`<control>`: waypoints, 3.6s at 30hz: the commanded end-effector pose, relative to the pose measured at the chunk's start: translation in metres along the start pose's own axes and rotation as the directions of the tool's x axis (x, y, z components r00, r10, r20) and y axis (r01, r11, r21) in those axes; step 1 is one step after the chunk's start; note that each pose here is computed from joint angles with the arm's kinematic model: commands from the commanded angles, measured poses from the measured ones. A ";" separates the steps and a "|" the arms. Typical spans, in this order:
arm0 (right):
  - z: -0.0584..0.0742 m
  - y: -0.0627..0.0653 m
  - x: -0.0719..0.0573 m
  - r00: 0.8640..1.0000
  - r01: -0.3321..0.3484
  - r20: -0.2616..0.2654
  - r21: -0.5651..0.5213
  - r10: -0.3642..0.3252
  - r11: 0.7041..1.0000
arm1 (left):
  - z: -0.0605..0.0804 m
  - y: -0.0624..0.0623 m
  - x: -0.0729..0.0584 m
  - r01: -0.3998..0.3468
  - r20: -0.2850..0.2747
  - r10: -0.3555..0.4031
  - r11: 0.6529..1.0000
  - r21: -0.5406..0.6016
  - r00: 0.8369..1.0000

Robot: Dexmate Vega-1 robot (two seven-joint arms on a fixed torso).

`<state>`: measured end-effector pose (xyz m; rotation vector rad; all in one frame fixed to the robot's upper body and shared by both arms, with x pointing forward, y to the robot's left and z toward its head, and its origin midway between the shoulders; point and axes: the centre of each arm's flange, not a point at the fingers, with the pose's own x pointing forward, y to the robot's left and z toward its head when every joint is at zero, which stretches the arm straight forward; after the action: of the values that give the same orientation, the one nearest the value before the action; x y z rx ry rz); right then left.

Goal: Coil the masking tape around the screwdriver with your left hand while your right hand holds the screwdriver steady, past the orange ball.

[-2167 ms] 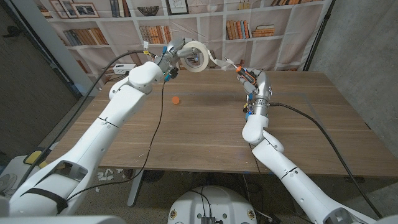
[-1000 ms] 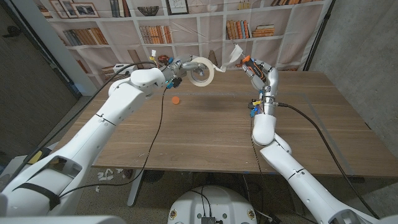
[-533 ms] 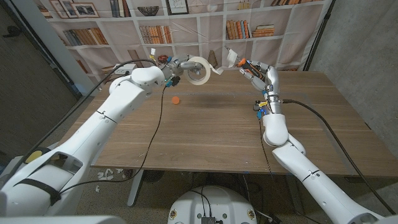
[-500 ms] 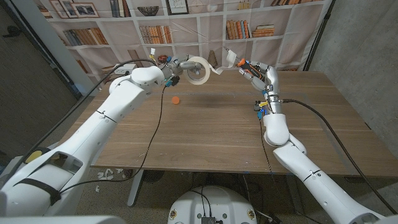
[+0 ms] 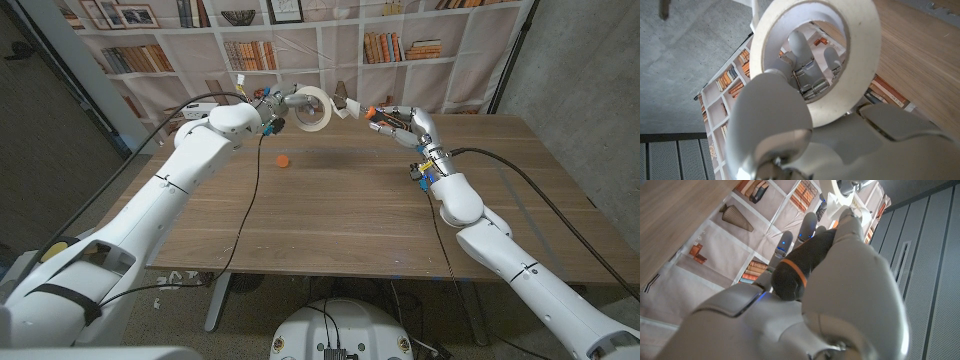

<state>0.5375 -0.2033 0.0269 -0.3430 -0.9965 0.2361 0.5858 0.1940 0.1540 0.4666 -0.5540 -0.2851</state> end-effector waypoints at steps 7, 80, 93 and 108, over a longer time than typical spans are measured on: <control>-0.001 0.004 -0.001 0.989 -0.132 -0.079 -0.050 0.127 0.990 | 0.021 0.005 -0.004 -0.081 0.075 0.082 0.996 -0.024 0.994; -0.013 0.022 -0.001 0.921 0.369 -0.016 -0.278 -0.389 0.887 | 0.009 -0.034 -0.055 0.232 0.033 -0.230 0.952 -0.200 0.973; -0.004 0.021 -0.001 0.938 0.314 -0.006 -0.404 -0.345 0.859 | -0.003 -0.016 -0.063 0.066 -0.081 -0.070 0.996 -0.052 0.994; 0.000 0.019 -0.001 0.942 0.317 0.015 -0.371 -0.336 0.873 | -0.027 -0.014 -0.052 0.087 -0.192 -0.103 0.992 -0.092 0.976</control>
<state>0.5405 -0.1858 0.0153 -0.5165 -1.0126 -0.2933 0.5410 0.2045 0.1145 0.4277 -0.4207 -0.3701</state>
